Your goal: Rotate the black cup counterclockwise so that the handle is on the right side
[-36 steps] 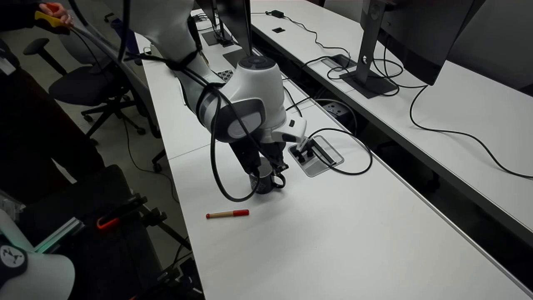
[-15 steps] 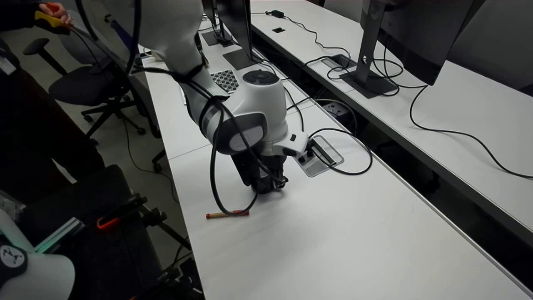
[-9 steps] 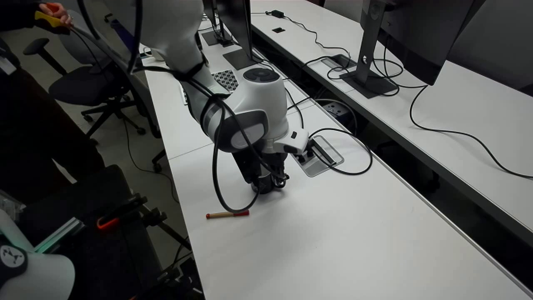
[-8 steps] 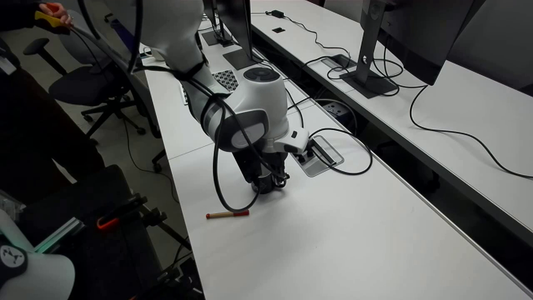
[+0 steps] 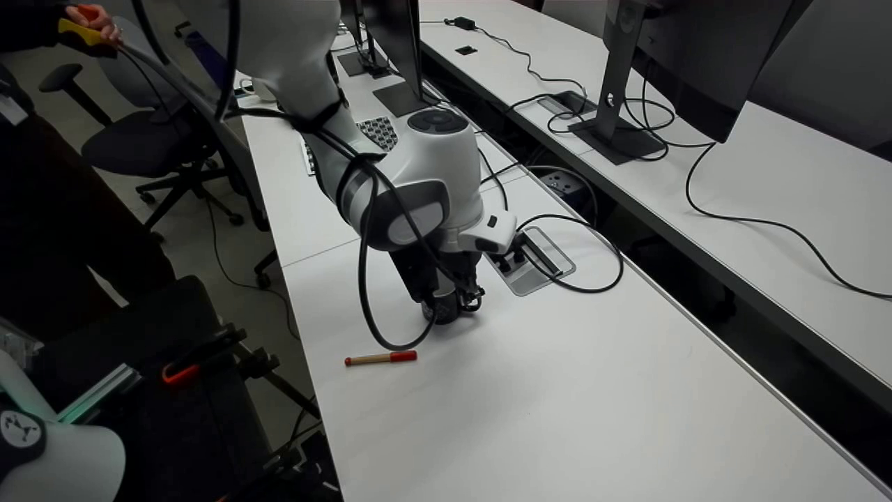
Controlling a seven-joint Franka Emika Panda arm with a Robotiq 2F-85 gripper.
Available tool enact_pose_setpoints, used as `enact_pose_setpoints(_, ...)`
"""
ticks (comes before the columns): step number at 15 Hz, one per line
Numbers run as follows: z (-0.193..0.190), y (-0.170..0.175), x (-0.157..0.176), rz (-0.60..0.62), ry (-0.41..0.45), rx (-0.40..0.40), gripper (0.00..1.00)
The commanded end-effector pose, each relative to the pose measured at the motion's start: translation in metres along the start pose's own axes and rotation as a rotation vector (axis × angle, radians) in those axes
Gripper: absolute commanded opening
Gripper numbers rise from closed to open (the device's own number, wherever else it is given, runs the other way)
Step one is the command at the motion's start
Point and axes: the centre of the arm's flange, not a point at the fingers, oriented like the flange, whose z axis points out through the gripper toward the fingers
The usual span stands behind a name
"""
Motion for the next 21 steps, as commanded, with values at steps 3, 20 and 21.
enact_pose_setpoints(3, 0.001, -0.020, 0.009, -0.029, 0.000, -0.001, 0.00)
enact_pose_setpoints(20, -0.005, -0.049, 0.024, -0.088, 0.017, 0.004, 0.00)
enact_pose_setpoints(21, -0.006, -0.051, 0.026, -0.093, 0.018, 0.004, 0.00)
